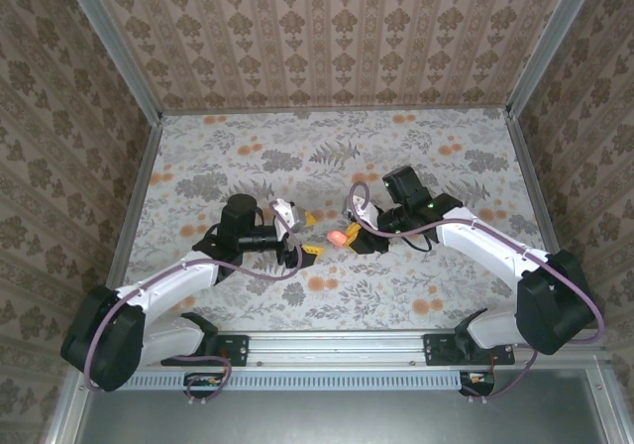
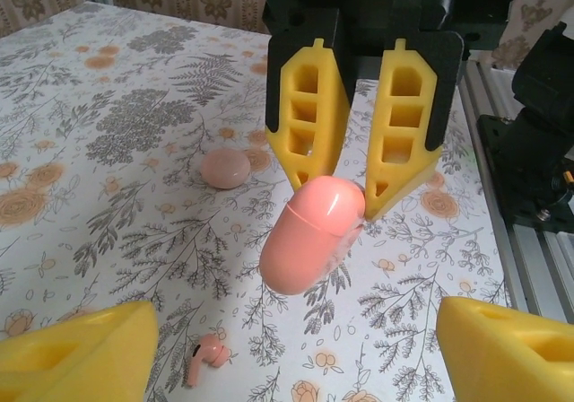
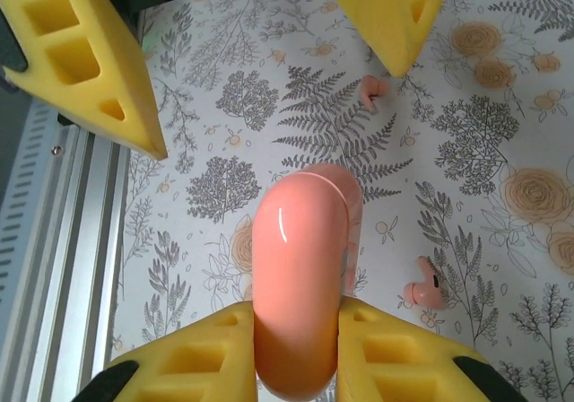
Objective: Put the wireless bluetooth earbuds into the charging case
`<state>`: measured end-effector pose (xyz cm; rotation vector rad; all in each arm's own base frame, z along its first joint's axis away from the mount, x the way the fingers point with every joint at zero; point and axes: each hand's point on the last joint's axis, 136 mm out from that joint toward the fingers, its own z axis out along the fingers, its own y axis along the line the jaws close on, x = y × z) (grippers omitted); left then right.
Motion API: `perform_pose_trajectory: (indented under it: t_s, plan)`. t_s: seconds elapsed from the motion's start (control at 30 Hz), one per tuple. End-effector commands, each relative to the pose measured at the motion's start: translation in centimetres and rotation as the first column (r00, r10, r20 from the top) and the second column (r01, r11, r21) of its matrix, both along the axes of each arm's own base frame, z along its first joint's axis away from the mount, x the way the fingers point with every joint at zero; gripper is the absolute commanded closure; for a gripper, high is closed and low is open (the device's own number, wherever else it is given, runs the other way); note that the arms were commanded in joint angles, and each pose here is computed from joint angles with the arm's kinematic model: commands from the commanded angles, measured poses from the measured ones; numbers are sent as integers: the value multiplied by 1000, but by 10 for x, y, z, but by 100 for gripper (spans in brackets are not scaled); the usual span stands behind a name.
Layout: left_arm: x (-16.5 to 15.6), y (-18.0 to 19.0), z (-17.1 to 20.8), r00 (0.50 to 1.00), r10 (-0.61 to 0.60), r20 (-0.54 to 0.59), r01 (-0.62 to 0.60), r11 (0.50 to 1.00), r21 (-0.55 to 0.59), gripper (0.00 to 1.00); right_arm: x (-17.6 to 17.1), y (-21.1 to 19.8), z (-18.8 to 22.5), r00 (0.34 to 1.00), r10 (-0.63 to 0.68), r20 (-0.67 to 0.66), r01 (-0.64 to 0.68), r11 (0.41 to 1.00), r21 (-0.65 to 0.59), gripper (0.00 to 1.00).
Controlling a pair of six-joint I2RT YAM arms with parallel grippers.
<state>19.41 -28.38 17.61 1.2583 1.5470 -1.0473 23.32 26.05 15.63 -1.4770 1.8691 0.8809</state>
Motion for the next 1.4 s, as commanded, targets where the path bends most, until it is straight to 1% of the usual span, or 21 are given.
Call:
perform_pose_trajectory:
  t_s: [0.0, 0.27, 0.6, 0.8, 1.07, 1.23, 1.37]
  plan:
    - [-7, 2, 3, 998, -46, 44, 47, 999, -14, 19, 0, -2, 14, 994, 57, 95, -57, 998, -1, 79]
    - [-15, 3, 5, 994, -71, 81, 72, 997, -7, 23, -2, 2, 21, 981, 116, 155, -121, 993, 19, 79]
    - [-25, 0, 3, 985, -117, 127, 116, 993, 14, 28, -7, 1, 24, 959, 188, 214, -188, 982, -22, 79]
    - [-26, 1, 2, 984, -120, 133, 119, 993, 12, 30, -19, 3, 27, 950, 233, 210, -237, 971, -3, 80]
    - [-30, 1, 5, 980, -136, 145, 137, 991, 4, 32, -25, 2, 26, 931, 275, 241, -275, 961, -32, 81]
    - [-33, 1, 6, 975, -159, 153, 160, 987, 3, 33, -30, 5, 25, 921, 302, 245, -300, 953, -49, 81]
    - [-40, -2, 7, 967, -203, 156, 205, 979, 2, 36, -33, 10, 28, 913, 323, 248, -325, 945, -31, 81]
